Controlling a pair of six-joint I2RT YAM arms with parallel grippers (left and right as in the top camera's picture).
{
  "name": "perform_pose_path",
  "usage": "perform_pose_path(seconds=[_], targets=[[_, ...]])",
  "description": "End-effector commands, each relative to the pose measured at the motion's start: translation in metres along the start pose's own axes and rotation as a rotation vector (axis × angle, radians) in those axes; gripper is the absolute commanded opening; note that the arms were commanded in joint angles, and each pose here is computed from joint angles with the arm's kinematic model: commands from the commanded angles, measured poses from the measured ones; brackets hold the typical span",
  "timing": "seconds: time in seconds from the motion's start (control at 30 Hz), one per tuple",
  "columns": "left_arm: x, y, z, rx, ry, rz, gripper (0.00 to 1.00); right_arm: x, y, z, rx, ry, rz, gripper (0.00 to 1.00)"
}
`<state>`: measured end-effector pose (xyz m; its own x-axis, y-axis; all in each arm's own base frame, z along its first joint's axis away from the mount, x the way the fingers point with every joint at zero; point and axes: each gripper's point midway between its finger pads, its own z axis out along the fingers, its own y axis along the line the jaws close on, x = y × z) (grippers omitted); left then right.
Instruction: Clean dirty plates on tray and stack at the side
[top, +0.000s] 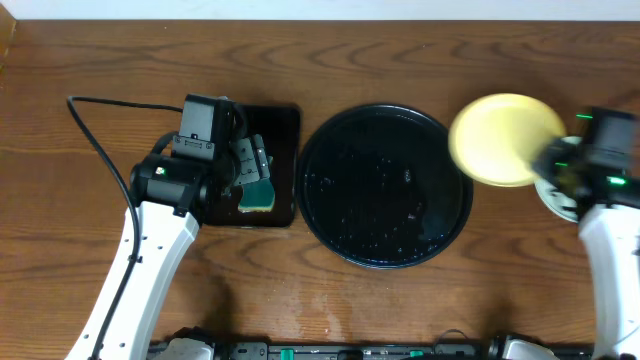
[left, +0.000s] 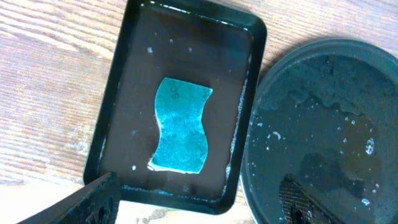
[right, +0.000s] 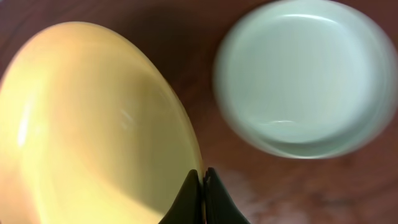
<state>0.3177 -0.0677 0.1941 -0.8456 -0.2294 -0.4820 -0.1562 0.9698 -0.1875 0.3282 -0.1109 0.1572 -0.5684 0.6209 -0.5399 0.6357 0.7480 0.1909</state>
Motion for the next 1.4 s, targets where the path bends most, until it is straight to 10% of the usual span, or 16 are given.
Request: perform_pose_path(seconds=[0.0,0.37,0.43,0.53,0.77,1.03,1.1,1.37], targets=[[-0.007,-0.001,-0.006,0.004,-0.021,0.008,0.82,-0.014,-0.036,0.010,0.001,0.028,0.196,0.01],[-0.007,-0.001,-0.006,0.004,-0.021,0.008,0.82,-0.008,-0.145,0.071,0.193,0.119,0.474,0.01],[-0.007,-0.001,-0.006,0.004,-0.021,0.008,0.82,-0.014,-0.146,0.077,0.172,0.103,0.456,0.24],[-0.007,-0.001,-0.006,0.004,-0.021,0.008,0.82,-0.035,-0.100,0.071,-0.089,0.072,0.327,0.53],[-0.007,-0.001,-0.006,0.005,-0.021,0.008,0.82,-0.054,0.017,-0.014,-0.505,-0.020,0.083,0.57],[-0.007,-0.001,-0.006,0.005,-0.021,0.008,0.82,0.017,0.134,-0.137,-0.795,-0.096,-0.374,0.59],[-0.007,-0.001,-0.006,0.005,-0.021,0.008,0.82,0.041,0.153,-0.165,-0.877,-0.094,-0.452,0.99],[-0.007,-0.001,-0.006,0.004,-0.021,0.008,0.82,0.100,0.178,-0.211,-1.029,-0.021,-0.606,0.99]])
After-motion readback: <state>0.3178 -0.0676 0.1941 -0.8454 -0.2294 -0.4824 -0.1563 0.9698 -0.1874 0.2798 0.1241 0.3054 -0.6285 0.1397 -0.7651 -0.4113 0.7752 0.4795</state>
